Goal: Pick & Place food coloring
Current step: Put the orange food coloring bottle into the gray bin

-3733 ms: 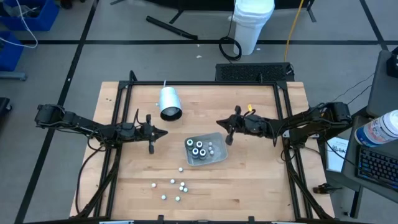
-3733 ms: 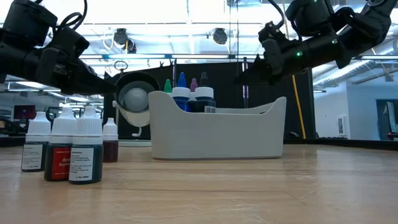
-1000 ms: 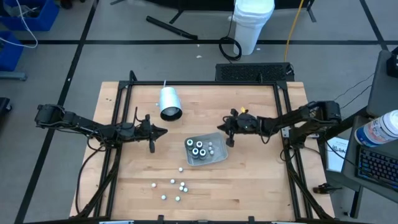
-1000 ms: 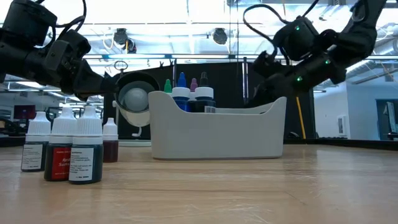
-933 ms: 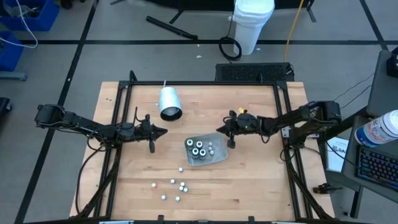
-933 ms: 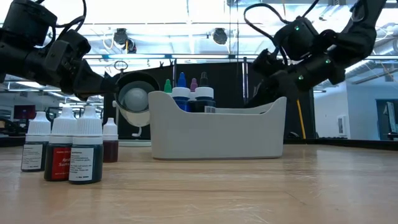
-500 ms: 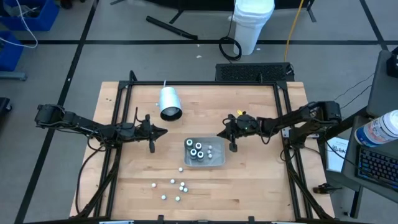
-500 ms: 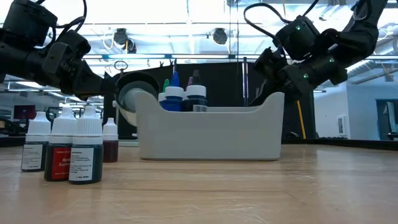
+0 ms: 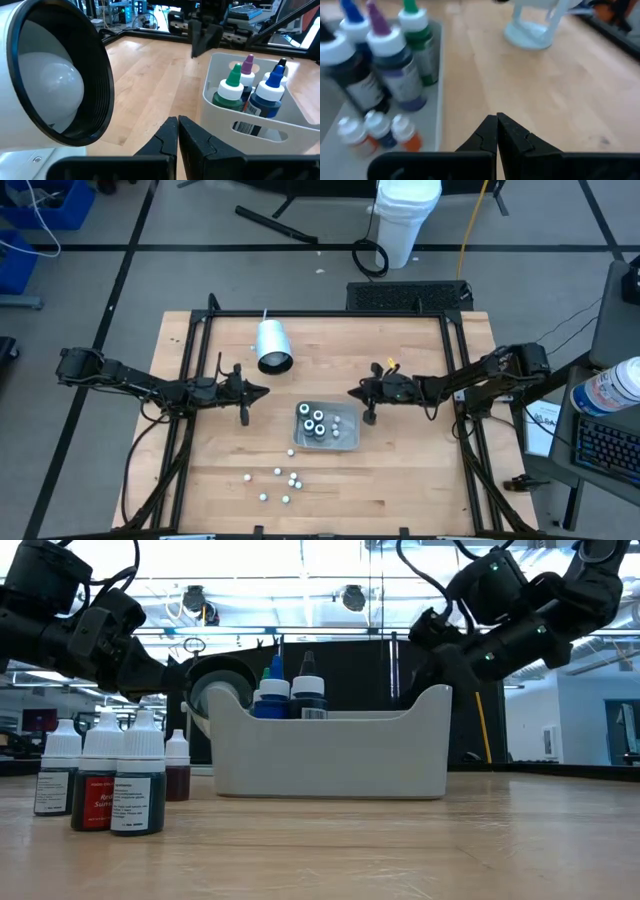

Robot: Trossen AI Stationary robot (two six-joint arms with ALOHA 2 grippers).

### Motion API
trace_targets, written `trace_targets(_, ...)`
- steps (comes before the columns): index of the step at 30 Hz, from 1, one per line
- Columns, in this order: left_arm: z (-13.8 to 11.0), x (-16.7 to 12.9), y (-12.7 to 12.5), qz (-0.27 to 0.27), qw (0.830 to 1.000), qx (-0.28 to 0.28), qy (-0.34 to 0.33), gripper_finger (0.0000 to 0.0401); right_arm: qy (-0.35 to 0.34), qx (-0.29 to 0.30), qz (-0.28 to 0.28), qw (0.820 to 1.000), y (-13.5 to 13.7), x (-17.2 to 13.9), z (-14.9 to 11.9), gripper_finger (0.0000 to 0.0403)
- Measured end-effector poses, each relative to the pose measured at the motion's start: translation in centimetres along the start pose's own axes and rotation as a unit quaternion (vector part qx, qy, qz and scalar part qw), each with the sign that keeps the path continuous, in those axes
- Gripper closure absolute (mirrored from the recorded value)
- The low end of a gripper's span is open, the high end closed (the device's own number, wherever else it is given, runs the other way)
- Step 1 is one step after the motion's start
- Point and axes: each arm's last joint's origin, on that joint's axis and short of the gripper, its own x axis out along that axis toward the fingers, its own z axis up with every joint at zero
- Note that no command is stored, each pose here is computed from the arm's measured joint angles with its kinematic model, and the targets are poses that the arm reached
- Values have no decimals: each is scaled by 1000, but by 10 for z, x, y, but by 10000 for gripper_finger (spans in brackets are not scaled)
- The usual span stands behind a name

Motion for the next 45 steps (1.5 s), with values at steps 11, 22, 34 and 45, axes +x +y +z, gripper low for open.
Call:
trace_targets(11, -5, 0, 1, 3, 999, 37, 25, 382, 5, -7, -12, 1000, 1, 0, -1, 403)
trace_targets(22, -6, 0, 1, 4, 999, 39, 32, 382, 5, -8, -12, 1000, 1, 0, -1, 403)
trace_targets(34, -6, 0, 1, 4, 999, 36, 29, 382, -3, -1, -12, 1000, 1, 0, 0, 403)
trace_targets(45, -4, 0, 1, 3, 999, 31, 22, 382, -3, 7, -12, 1000, 1, 0, 0, 403)
